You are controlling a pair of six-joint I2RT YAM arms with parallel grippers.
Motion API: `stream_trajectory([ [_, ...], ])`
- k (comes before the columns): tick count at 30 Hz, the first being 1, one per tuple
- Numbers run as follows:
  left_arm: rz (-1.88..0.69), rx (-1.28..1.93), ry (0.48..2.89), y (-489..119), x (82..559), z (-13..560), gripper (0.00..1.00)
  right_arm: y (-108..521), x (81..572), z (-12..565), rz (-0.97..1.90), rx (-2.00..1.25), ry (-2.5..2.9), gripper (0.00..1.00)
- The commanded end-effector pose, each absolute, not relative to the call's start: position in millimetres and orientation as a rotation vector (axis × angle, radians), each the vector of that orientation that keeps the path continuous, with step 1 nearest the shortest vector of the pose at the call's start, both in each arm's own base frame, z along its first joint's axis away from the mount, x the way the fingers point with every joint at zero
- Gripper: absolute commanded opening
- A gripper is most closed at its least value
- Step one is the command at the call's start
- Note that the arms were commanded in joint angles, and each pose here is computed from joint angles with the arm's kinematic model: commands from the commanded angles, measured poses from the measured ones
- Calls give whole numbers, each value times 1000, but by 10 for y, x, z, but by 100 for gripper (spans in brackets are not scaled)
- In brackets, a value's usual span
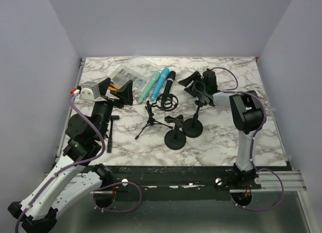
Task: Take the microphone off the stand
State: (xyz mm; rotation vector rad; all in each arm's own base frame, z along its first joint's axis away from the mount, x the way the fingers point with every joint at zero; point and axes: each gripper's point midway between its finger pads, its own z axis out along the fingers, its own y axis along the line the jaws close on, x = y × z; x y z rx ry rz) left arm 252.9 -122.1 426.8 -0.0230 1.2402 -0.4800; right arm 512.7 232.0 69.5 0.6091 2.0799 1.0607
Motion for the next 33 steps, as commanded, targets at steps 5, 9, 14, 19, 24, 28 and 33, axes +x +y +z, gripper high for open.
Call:
stream_trajectory([
  [5, -496, -8, 1222, -1225, 2484, 4376, 91, 2071, 4972, 1045, 882, 486, 2077, 74],
  [9, -500, -5, 1224, -1236, 2487, 4370, 91, 1800, 4849, 1211, 741, 455, 2088, 79],
  [14, -501, -1, 1229, -1249, 2491, 4358, 91, 1193, 4603, 1461, 549, 535, 2111, 82],
  [19, -515, 21, 1228, -1293, 2482, 4351, 95, 851, 4245, 1973, 572, 532, 2042, 82],
  [24, -532, 57, 1236, -1369, 2483, 4321, 98, 776, 3743, 2626, 555, 446, 1969, 85],
  [28, -545, 117, 1258, -1487, 2500, 4286, 98, 893, 3301, 3232, 667, 324, 1834, 91],
  [33, -602, 190, 1259, -1645, 2459, 4264, 98, 1195, 2888, 3605, 816, 49, 1771, 96],
])
